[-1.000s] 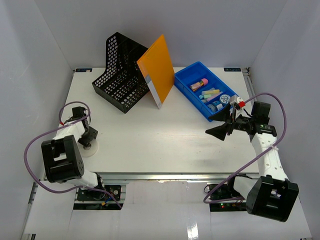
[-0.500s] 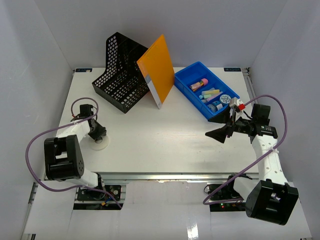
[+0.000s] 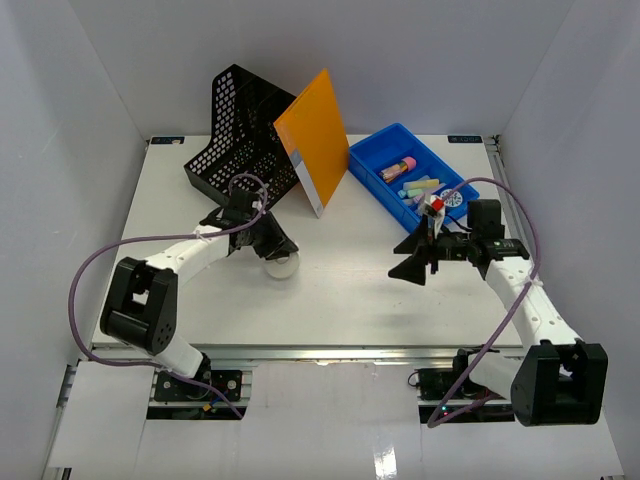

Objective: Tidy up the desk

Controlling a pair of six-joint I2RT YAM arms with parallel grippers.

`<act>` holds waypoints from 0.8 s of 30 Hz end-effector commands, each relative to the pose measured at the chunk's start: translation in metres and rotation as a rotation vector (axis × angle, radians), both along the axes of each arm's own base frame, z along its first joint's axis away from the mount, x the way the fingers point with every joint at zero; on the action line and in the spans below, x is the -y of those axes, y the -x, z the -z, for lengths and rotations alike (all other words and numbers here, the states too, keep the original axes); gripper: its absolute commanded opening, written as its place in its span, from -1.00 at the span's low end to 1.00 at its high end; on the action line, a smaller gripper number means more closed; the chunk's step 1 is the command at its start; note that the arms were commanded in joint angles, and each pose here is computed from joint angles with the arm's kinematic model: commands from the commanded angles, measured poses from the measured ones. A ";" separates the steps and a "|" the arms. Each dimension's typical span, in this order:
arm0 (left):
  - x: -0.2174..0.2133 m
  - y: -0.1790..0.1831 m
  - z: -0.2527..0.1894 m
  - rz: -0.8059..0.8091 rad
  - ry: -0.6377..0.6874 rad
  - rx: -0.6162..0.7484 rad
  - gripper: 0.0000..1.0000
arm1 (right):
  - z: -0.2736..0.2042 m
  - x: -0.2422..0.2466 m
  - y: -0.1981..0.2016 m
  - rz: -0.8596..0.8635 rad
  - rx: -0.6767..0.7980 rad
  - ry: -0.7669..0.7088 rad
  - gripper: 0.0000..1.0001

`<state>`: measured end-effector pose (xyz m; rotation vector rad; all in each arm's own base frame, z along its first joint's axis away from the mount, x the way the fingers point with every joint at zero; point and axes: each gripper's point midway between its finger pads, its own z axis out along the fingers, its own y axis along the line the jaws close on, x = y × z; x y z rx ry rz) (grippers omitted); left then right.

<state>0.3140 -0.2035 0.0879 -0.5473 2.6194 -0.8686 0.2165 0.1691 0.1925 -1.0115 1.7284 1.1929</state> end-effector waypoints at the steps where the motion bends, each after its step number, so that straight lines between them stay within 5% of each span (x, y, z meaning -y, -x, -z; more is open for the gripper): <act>1: 0.054 -0.014 -0.042 0.041 0.153 0.066 -0.91 | -0.010 -0.031 -0.022 0.099 -0.118 -0.026 0.77; 9: 0.117 -0.032 -0.074 0.073 0.214 0.146 -0.92 | -0.016 -0.065 -0.054 0.263 -0.417 -0.085 0.78; 24: 0.174 -0.054 -0.098 0.103 0.304 0.173 -0.91 | 0.004 -0.079 -0.104 0.460 -0.383 -0.017 0.57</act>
